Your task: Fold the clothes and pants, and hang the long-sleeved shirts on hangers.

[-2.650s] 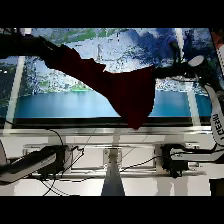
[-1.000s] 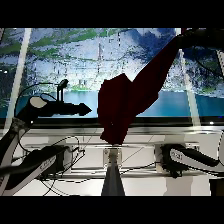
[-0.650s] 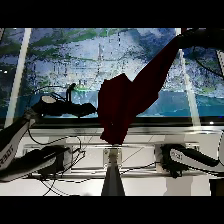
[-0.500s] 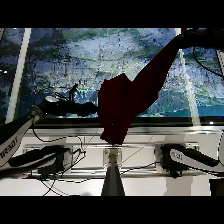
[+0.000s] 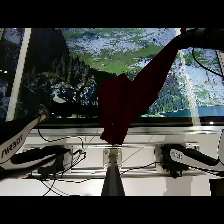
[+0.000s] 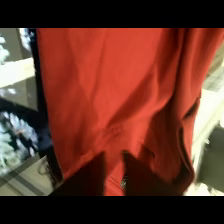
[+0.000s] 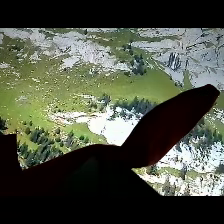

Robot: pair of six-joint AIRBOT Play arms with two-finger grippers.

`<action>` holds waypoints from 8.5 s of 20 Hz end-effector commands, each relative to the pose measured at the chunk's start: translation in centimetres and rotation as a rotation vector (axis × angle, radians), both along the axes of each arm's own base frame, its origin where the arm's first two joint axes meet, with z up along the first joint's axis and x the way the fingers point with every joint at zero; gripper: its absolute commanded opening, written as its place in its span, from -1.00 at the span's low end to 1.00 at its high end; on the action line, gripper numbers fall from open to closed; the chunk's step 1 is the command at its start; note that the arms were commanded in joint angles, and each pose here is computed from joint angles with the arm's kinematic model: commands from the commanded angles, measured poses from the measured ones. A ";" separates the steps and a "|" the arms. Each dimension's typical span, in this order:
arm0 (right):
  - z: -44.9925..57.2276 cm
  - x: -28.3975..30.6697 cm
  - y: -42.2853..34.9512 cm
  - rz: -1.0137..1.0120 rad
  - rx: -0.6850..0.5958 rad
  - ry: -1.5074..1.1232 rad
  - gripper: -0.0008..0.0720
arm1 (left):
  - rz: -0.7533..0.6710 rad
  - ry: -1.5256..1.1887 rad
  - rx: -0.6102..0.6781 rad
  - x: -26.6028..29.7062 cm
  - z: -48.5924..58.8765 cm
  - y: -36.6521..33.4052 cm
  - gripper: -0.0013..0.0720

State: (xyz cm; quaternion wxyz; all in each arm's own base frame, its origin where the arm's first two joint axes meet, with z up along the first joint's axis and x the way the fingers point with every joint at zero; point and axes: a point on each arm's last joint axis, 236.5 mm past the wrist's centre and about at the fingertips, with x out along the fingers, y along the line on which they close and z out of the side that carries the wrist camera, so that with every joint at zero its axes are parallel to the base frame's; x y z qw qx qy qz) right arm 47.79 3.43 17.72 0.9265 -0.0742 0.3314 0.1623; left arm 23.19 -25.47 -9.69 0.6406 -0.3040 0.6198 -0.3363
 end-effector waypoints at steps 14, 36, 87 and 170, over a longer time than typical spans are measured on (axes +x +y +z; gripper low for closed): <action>0.0 0.0 0.1 0.002 0.004 0.001 -0.93 | 0.014 -0.184 0.151 5.6 -0.7 5.0 0.79; 0.0 0.0 0.1 0.000 0.006 0.001 -0.93 | -0.157 -0.243 0.069 11.6 -0.9 -0.2 -0.90; -12.8 4.8 -0.6 -0.195 0.195 0.144 -0.93 | 0.442 -0.789 0.365 35.9 13.8 18.4 -0.90; -15.5 -10.1 -6.8 -0.090 0.702 0.590 -0.94 | 0.197 -0.637 0.169 17.9 18.5 15.3 -0.90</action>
